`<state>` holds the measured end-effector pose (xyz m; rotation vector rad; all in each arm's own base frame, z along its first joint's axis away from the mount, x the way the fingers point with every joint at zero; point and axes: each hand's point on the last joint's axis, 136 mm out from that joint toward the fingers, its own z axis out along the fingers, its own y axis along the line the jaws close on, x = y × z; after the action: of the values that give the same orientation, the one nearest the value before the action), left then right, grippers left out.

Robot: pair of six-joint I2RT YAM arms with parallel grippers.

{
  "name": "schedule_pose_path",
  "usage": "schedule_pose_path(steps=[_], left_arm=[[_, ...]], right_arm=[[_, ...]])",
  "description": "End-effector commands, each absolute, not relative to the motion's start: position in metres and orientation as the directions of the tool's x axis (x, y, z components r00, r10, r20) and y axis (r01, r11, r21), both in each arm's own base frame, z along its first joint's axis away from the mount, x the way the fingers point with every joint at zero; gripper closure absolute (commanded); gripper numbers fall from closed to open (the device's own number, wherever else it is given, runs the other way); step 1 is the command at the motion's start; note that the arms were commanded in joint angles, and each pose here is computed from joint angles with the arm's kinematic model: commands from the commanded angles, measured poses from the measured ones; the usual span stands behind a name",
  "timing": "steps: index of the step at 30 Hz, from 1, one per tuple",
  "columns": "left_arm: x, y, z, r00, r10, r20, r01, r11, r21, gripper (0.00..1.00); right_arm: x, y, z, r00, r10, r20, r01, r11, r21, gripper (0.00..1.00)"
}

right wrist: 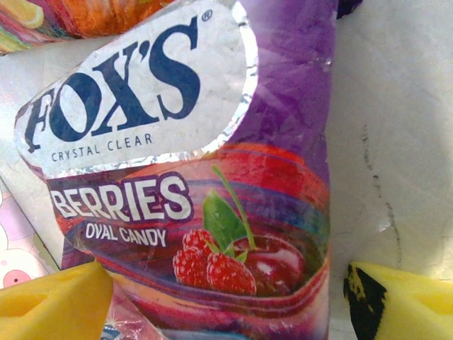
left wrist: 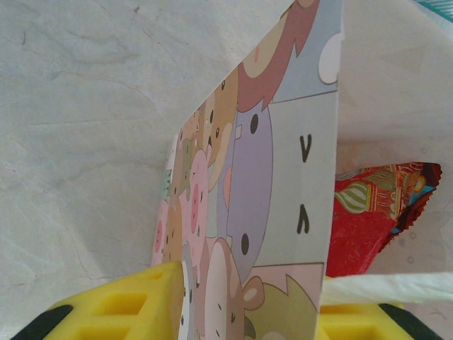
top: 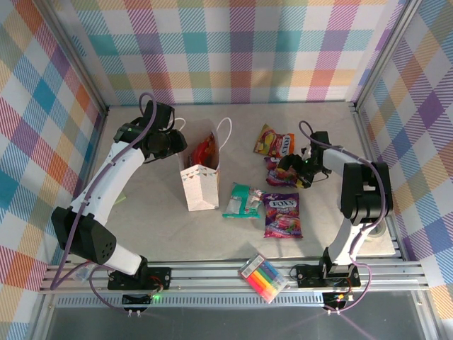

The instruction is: Place the snacks into the paper bag

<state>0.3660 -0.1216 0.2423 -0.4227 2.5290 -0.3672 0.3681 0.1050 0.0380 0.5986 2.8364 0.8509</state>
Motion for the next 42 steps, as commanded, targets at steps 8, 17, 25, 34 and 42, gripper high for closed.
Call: schedule_pose_path(steps=[8,17,25,34,42], left_arm=[[0.361,-0.116,0.241,-0.804,-0.372,-0.464,-0.227,0.913,-0.339,0.65],[0.36,-0.114,0.24,-0.801,-0.372,-0.469,-0.23,0.915,-0.332,0.65],[0.358,-0.114,0.238,-0.805,-0.37,-0.464,-0.231,0.915,-0.33,0.66],[0.357,-0.113,0.241,-0.799,-0.373,-0.472,-0.228,0.914,-0.336,0.66],[0.356,-0.113,0.247,-0.791,-0.378,-0.481,-0.223,0.911,-0.348,0.66]], right_arm=[[0.382,0.113,0.045,-0.926,0.374,-0.058,0.289,0.797,0.53,0.36],[0.377,0.11,0.051,-0.932,0.354,-0.075,0.272,0.822,0.5,0.51],[0.375,0.108,0.063,-0.938,0.328,-0.11,0.242,0.85,0.468,0.62],[0.369,0.107,0.082,-0.942,0.295,-0.162,0.2,0.876,0.438,0.71],[0.361,0.106,0.093,-0.944,0.272,-0.189,0.174,0.892,0.416,0.79]])
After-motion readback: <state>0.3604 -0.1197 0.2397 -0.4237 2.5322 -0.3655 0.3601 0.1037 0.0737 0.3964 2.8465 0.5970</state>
